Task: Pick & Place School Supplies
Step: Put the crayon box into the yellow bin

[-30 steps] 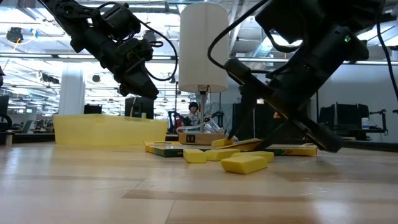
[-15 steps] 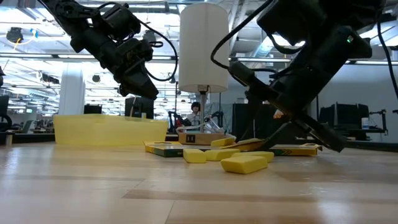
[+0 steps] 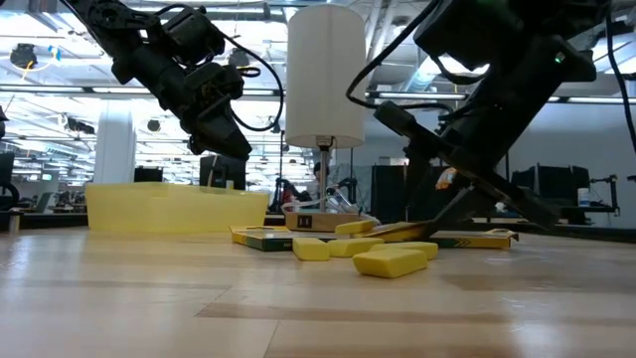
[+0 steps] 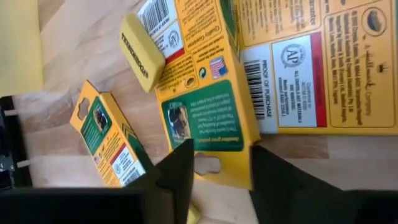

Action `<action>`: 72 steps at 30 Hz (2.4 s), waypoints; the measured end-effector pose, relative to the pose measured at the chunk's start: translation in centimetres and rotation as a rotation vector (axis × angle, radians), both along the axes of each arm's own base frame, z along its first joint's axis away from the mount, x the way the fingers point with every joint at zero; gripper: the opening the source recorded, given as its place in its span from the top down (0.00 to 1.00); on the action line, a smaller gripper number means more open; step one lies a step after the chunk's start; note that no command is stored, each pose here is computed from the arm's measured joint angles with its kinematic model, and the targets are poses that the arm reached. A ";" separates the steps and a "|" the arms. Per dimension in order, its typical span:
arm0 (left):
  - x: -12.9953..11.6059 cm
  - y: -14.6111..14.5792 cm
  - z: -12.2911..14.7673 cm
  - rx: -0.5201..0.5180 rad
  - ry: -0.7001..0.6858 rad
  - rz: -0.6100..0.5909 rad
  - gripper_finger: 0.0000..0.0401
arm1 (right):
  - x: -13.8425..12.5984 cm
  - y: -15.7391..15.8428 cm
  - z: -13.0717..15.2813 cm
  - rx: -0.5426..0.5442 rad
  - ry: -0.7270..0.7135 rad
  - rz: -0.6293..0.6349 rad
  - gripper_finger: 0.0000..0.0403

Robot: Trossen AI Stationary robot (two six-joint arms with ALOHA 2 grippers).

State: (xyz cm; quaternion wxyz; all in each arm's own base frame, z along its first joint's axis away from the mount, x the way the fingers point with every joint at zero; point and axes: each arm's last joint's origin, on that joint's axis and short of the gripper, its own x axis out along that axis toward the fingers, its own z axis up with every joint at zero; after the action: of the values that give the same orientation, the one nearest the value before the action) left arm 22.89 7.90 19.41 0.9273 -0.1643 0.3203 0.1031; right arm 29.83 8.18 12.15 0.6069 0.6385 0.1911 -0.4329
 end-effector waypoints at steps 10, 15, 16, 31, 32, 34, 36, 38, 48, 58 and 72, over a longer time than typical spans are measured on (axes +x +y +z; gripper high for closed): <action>0.0 0.0 0.0 0.000 0.000 0.001 0.71 | 0.3 0.0 0.3 -0.031 -0.014 0.052 0.99; 0.0 0.0 0.0 -0.015 -0.006 0.011 0.71 | 0.9 0.2 1.8 -0.047 -0.105 0.119 1.00; 0.0 0.0 0.1 -0.026 -0.014 0.013 0.71 | 0.8 0.2 2.4 -0.054 -0.115 0.133 1.00; -0.1 -0.4 4.9 -0.108 -0.392 0.010 0.71 | -3.1 -1.9 11.6 -0.223 -0.250 0.214 1.00; -0.3 -0.4 5.2 -0.105 -0.405 0.016 0.71 | -3.2 -2.3 11.9 -0.237 -0.246 0.216 1.00; -0.7 -0.4 5.6 -0.099 -0.411 0.026 0.71 | -3.3 -3.0 12.2 -0.265 -0.244 0.218 1.00; -1.2 -0.3 5.6 -0.099 -0.395 0.037 0.71 | -2.9 -3.7 12.5 -0.284 -0.256 0.241 1.00; -1.9 -0.1 5.7 -0.103 -0.368 0.056 0.71 | -2.4 -4.5 12.7 -0.305 -0.285 0.274 1.00; -5.2 1.2 8.4 -0.205 -0.509 0.099 0.71 | -0.9 -6.8 15.2 -0.408 -0.432 0.365 1.00; -5.9 2.1 9.4 -0.388 -0.595 0.002 0.69 | 1.3 -7.5 20.3 -0.554 -0.584 0.482 1.00; -5.6 2.0 11.6 -0.522 -0.757 -0.138 0.68 | 6.9 -6.0 23.8 -0.615 -0.700 0.734 1.00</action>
State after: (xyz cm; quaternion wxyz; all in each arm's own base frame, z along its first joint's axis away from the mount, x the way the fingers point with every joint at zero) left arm 17.29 9.87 30.97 0.9112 -0.3967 -0.0154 -0.1100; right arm 36.72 2.21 35.98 0.9010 0.4305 0.0535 0.0062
